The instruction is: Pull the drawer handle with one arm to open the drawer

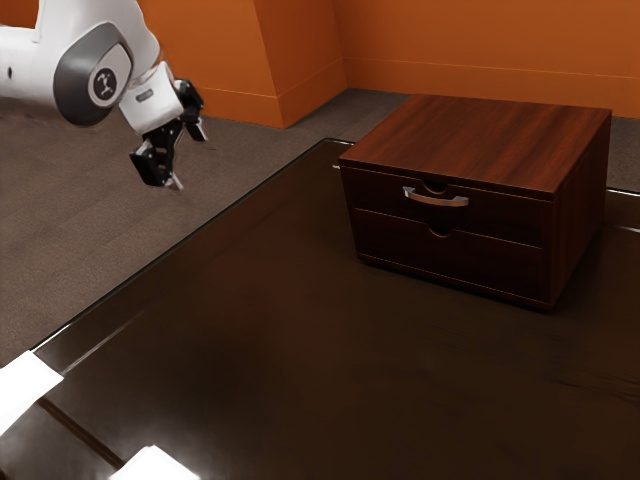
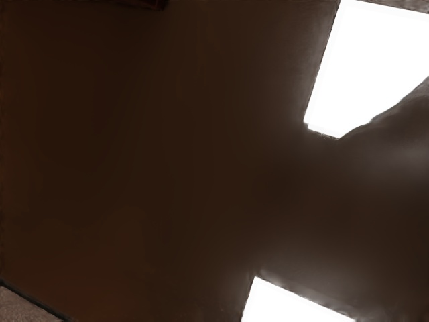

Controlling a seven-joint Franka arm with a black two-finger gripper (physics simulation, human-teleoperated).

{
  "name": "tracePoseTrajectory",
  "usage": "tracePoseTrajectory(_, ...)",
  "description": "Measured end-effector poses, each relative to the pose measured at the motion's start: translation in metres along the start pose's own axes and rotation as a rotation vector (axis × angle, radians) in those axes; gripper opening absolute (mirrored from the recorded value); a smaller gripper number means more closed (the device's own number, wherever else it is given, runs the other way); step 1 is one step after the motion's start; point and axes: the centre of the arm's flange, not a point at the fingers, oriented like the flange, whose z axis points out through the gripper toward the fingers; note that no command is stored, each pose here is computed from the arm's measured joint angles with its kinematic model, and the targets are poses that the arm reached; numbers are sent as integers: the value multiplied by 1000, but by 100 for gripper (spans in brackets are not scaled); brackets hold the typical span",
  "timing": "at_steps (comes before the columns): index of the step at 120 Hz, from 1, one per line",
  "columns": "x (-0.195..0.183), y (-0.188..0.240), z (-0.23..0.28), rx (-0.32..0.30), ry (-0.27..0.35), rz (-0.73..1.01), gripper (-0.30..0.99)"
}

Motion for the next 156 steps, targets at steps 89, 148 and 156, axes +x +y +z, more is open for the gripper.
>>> tracePoseTrajectory(89,89,-33,39,104,188,325,69)
tracePoseTrajectory(148,138,-43,50,151,241,341,69)
tracePoseTrajectory(156,153,-41,48,153,257,357,67)
